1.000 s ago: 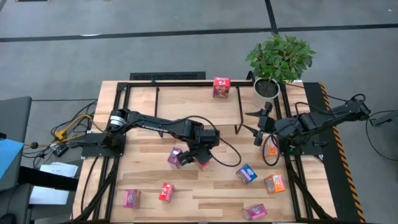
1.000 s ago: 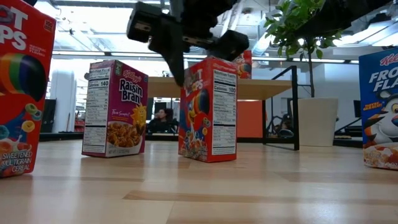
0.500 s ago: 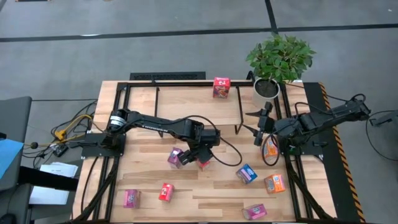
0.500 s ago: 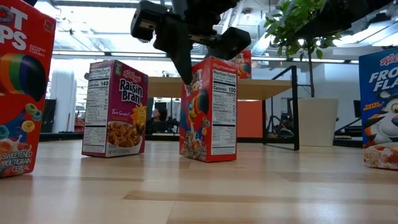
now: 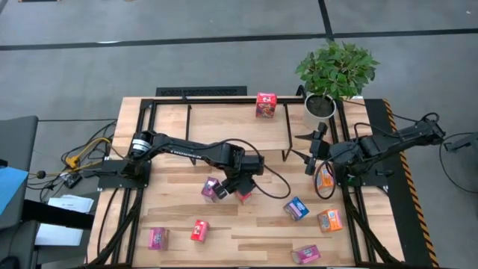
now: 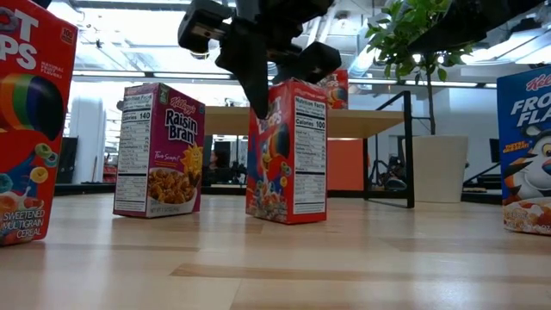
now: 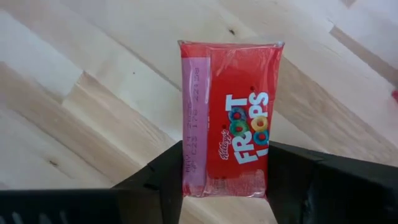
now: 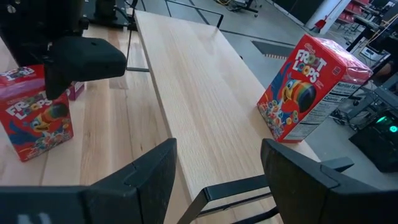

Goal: Stack cereal on shelf
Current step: Put the top red center cereal box on the shelf aligned with the other red cereal box

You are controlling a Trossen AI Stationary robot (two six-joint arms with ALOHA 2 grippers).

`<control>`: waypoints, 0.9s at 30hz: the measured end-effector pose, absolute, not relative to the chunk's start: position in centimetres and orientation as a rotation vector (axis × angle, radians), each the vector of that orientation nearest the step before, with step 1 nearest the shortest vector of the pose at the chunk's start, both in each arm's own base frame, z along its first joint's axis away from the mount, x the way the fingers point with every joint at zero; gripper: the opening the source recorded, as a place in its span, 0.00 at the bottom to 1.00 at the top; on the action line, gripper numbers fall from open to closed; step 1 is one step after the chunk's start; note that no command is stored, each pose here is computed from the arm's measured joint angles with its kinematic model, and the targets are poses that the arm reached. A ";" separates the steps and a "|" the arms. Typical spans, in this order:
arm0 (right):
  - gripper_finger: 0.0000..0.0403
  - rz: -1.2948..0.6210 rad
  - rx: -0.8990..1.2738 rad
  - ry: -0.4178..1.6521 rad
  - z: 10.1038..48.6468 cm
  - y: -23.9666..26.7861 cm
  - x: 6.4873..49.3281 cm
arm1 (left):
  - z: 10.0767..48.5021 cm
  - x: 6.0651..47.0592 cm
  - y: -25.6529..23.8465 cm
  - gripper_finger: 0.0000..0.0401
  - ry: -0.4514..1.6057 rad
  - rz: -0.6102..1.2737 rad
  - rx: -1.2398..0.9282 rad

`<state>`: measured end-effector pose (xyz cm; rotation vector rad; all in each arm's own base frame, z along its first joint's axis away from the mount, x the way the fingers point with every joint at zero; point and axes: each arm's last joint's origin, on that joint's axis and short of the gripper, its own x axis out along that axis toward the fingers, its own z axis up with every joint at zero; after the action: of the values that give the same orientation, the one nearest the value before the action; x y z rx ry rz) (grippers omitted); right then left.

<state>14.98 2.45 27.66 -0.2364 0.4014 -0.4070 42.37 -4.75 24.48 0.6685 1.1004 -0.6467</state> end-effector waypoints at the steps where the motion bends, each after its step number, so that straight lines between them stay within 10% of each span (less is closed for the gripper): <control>1: 0.65 -0.407 -0.237 0.401 27.7 2.4 15.0 | 24.6 42.3 -4.7 0.40 1.105 -0.634 0.660; 27: 0.65 -0.496 -0.181 0.429 27.2 2.0 14.7 | 40.1 40.2 -1.0 0.40 0.962 0.013 0.480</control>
<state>14.70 2.01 27.22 -0.1814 0.4287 -0.4959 40.16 -1.00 40.13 0.4798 0.9615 0.0131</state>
